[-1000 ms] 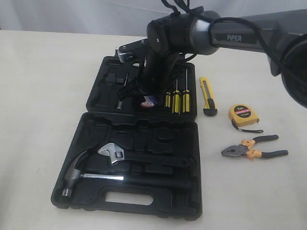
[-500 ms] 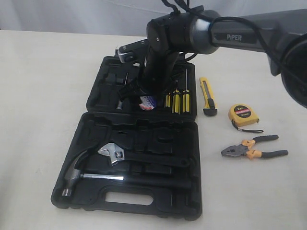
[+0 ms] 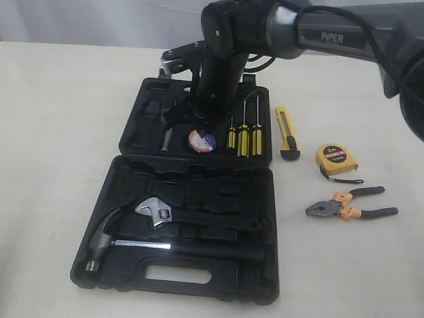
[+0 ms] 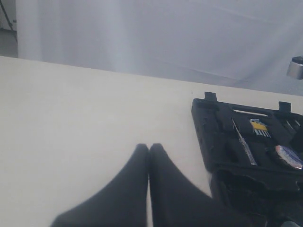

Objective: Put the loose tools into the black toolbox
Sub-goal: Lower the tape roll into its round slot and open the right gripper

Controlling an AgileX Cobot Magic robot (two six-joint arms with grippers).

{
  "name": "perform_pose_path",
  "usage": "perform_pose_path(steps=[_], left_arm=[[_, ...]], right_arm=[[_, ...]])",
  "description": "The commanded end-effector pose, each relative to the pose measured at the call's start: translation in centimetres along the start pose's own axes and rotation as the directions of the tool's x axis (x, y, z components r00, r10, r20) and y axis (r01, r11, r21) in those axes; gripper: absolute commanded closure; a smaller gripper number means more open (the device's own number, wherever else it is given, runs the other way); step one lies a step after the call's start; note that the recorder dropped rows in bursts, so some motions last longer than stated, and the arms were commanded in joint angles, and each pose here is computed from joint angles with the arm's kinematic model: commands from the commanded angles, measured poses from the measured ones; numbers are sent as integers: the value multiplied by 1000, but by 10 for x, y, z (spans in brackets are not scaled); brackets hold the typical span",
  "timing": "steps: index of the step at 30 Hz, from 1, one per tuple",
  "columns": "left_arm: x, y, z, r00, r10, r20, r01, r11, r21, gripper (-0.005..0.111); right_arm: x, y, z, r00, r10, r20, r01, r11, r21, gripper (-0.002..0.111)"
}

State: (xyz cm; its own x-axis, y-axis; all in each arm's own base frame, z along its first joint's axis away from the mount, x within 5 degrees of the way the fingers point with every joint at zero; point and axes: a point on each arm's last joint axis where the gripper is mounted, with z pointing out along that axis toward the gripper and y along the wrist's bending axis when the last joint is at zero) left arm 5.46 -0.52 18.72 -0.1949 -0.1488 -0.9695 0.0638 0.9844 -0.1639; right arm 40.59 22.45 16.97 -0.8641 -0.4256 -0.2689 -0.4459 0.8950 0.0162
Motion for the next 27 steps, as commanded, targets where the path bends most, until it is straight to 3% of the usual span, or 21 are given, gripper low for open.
perform_pose_path(steps=[1,12,27], left_arm=[[-1,-1,0,1000,-6,-3,7,1000,7,107],[-1,-1,0,1000,-6,-3,7,1000,7,107],[-1,-1,0,1000,-6,-3,7,1000,7,107]], right_arm=[[-3,-1,-3,999,-15,33,15,1000,4,108],[-1,2,33,998,-65,20,66,997,-29,109],[-3,8,17,997,-67,34,70,994,-90,109]])
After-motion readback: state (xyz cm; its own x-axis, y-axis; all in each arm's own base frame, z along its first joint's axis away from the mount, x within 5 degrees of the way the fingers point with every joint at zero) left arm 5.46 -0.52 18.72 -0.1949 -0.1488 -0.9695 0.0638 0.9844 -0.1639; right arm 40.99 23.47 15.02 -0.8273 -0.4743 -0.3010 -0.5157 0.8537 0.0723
